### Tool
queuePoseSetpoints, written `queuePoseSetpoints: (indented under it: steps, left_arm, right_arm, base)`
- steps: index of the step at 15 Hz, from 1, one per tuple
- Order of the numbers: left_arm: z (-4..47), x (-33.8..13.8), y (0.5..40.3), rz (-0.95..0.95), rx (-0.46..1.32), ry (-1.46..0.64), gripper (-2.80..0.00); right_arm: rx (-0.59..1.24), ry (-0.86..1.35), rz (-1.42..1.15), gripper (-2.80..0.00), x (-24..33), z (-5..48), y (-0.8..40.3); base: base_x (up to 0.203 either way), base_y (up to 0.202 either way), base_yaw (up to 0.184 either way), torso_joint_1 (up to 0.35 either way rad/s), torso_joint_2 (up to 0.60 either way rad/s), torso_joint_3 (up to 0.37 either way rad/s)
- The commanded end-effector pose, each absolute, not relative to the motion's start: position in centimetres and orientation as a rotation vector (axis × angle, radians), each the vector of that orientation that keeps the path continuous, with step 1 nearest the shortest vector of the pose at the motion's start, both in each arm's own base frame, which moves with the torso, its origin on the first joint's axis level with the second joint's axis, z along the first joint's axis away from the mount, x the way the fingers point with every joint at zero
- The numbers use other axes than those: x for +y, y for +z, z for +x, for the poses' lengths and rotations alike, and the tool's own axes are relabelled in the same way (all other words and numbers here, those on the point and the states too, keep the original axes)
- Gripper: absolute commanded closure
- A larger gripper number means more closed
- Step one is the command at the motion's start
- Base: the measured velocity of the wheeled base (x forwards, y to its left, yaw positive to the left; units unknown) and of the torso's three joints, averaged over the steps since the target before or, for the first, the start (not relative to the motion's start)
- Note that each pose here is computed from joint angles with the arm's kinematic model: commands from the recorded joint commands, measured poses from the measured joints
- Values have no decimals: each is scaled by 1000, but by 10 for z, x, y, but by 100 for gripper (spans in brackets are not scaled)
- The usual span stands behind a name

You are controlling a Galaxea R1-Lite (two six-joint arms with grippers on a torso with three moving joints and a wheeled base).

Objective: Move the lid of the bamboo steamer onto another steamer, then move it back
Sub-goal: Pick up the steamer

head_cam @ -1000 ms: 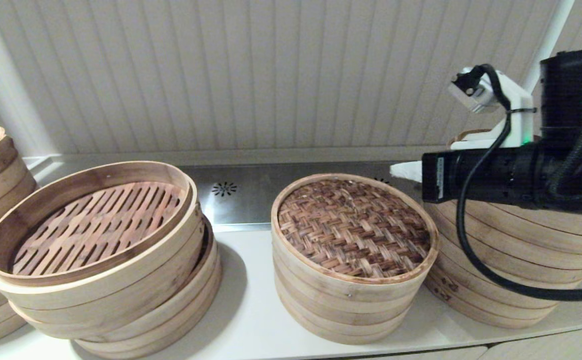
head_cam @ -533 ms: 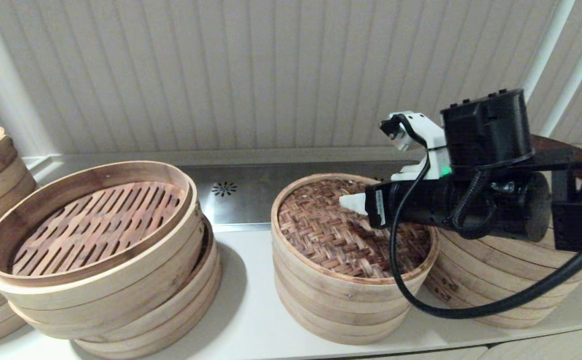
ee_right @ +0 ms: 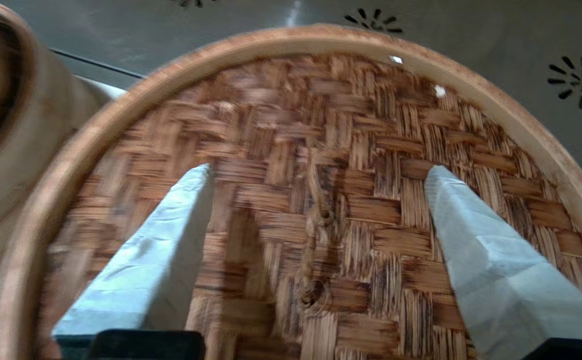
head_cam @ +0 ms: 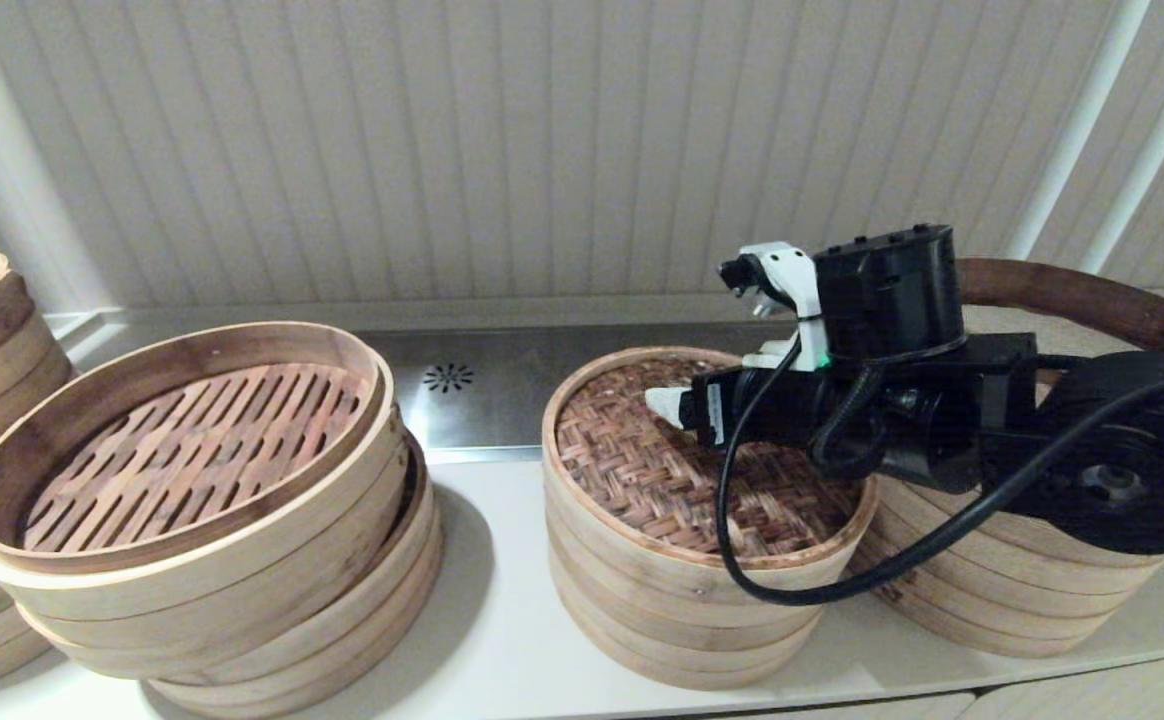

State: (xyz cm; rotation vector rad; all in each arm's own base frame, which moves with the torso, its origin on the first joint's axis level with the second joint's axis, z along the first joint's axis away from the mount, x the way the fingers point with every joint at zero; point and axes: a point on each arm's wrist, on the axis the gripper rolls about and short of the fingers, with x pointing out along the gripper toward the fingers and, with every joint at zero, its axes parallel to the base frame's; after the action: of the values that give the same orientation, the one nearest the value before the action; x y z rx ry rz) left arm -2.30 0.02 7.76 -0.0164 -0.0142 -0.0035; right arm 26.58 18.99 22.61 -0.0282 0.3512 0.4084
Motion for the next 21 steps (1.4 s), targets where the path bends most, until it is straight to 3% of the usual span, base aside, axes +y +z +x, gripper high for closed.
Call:
queuePoseSetpoints:
  steps: [1, 5, 6, 21]
  left_arm:
    - [-23, 0, 78, -17, -15, -3, 0]
    - [-23, 0, 78, -17, -15, -3, 0]
    - [-23, 0, 78, -17, -16, -3, 0]
    - [-23, 0, 78, -17, -14, -3, 0]
  right_arm:
    - [368, 385, -45, -280, 193, 272, 216]
    - [374, 374, -57, -280, 194, 273, 212]
    - [373, 374, -59, 0, 194, 273, 212]
    - [361, 387, -63, 0, 196, 267, 216]
  base:
    - [0, 0, 0, 0, 0, 0]
    - [0, 0, 0, 0, 0, 0]
    - [0, 0, 0, 0, 0, 0]
    - [0, 0, 0, 0, 0, 0]
